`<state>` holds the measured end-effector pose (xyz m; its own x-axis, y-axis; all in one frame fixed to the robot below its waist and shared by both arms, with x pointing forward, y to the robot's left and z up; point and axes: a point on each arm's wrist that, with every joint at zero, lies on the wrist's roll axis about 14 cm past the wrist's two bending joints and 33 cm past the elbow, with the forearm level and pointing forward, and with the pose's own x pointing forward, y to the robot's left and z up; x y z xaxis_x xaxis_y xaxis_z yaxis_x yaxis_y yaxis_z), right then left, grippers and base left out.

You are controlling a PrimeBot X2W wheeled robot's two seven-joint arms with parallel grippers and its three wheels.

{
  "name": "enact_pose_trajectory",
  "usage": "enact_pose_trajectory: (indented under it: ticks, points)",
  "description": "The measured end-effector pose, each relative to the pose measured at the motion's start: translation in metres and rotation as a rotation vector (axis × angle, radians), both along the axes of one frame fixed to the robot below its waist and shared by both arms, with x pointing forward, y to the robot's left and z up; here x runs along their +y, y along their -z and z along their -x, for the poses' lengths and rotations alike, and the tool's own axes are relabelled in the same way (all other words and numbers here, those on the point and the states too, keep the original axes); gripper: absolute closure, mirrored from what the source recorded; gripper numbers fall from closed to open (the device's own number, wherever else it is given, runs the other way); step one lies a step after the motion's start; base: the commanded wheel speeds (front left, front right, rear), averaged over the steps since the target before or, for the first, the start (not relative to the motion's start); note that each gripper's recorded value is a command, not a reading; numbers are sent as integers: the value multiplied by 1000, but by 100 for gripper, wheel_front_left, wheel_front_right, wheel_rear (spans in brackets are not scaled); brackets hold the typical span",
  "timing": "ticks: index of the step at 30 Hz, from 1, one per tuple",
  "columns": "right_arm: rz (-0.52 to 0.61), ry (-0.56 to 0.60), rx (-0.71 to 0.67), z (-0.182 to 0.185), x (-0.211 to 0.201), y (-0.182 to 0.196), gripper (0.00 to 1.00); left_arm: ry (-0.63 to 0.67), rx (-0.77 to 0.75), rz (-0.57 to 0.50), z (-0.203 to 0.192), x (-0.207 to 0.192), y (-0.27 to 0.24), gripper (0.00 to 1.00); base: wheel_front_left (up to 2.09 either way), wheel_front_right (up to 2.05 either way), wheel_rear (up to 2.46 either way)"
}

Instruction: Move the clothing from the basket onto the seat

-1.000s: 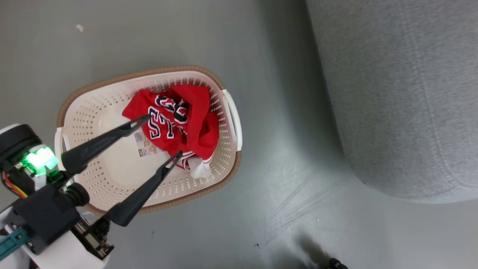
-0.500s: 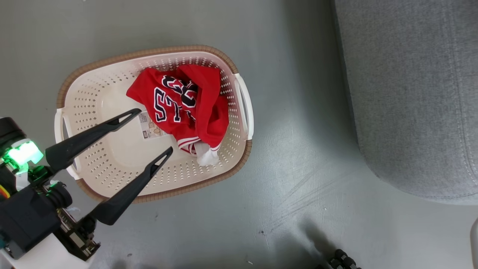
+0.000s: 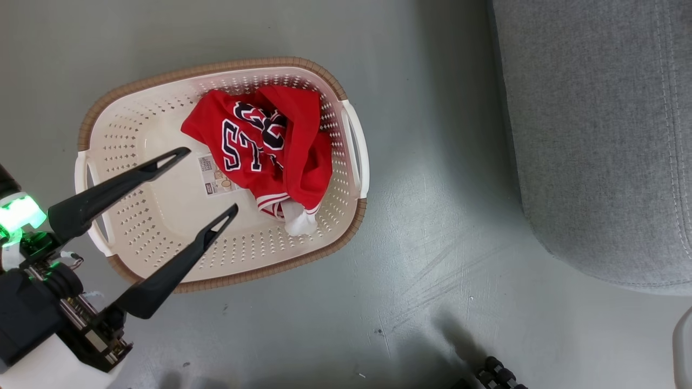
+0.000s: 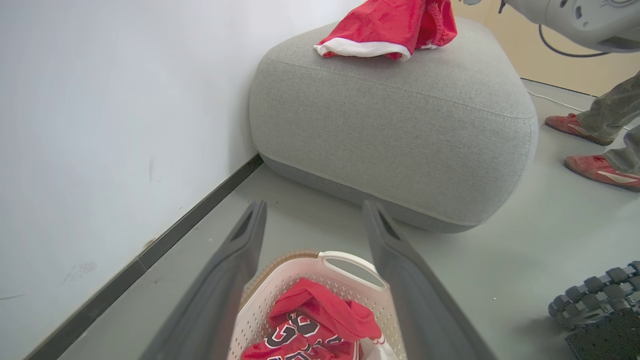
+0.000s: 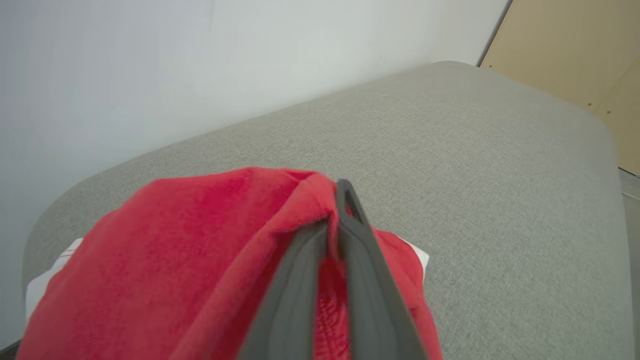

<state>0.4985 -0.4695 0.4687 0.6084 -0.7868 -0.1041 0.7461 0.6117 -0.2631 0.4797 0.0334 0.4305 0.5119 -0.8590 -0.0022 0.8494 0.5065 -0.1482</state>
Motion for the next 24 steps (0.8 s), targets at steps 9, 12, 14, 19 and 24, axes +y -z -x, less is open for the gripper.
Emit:
enact_pose_trajectory:
  ticks: [9, 12, 14, 19, 24]
  points:
    - [4, 26, 32, 29, -7, 4, 0, -12, -25, 9, -3, 2, -6, 0, 0, 0, 0]
    - [-20, 8, 17, 31, -4, 7, 0, -23, -35, 13, -4, 3, -9, 0, 0, 0, 0]
    - [-42, -11, 3, 30, 0, 11, 0, -34, -46, 24, -6, 4, -13, 0, 0, 0, 0]
    - [-79, -68, -28, 28, 12, 14, 0, -78, -71, 37, -13, 11, -22, 0, 0, 0, 0]
    - [-151, -126, -64, 28, 28, 25, 0, -129, -90, 38, -19, 21, -30, 0, 0, 0, 0]
